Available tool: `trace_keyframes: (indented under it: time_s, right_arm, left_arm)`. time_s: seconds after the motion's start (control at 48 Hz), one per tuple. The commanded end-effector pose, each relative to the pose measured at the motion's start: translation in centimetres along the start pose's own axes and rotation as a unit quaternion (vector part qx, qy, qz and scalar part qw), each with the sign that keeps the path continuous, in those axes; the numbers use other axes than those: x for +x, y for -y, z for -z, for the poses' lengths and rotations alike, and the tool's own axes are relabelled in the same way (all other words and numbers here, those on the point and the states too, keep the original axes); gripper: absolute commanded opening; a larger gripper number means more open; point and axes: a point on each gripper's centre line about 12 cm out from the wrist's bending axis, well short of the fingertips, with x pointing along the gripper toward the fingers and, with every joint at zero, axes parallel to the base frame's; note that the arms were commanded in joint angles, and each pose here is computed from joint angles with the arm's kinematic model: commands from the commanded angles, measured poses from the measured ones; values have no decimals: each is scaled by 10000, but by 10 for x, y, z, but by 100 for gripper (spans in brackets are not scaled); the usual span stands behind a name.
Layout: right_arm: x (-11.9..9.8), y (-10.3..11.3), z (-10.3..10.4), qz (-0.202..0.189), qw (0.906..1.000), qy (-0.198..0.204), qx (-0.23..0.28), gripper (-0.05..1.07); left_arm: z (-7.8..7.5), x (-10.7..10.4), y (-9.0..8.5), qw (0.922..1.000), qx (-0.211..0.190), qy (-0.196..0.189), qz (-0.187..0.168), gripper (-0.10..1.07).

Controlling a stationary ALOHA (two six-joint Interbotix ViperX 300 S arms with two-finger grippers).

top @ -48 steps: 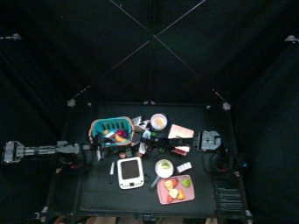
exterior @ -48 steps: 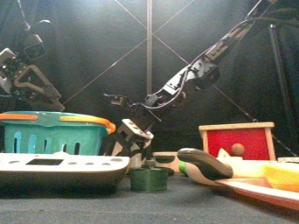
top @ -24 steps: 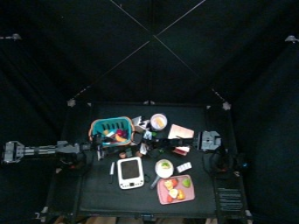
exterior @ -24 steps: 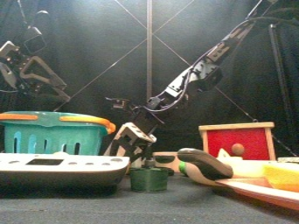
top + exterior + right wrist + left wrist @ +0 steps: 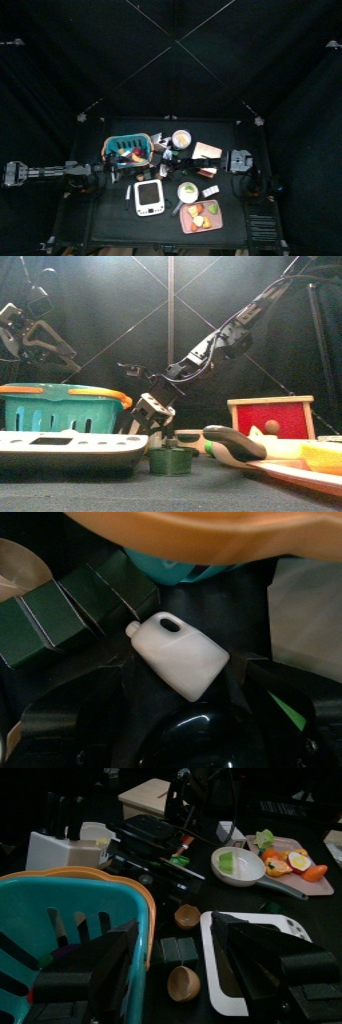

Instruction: Grab detergent

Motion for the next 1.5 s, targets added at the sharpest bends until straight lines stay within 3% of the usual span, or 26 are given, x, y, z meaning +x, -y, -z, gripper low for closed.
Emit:
trace_keyframes:
  time_s: [0.0, 0.292, 0.479, 0.667, 1.146, 1.479]
  right_arm:
    - [-7, 3, -17, 14, 9998, 220, 30, 104]
    - [-16, -3, -5, -24, 9999, 62, 106, 104]
    - [-28, -11, -10, -86, 9998, 136, 120, 104]
    - [-31, -5, -22, 77, 9997, 236, -88, 104]
    - [-16, -2, -27, 159, 9988, 279, -359, 104]
    - [-6, -4, -25, -31, 9989, 341, -321, 104]
  left_arm:
    - [-6, 1, 0, 10000, 8, 98, 7, 94]
    - [-4, 1, -1, 10000, -6, 70, -21, 94]
    - [-4, 1, -1, 10000, -21, 63, -23, 94]
    - [-4, 1, -1, 10000, -23, 71, -30, 94]
    - [-2, 1, -1, 10000, -24, 40, -32, 94]
    - [-2, 0, -1, 10000, -24, 40, -33, 94]
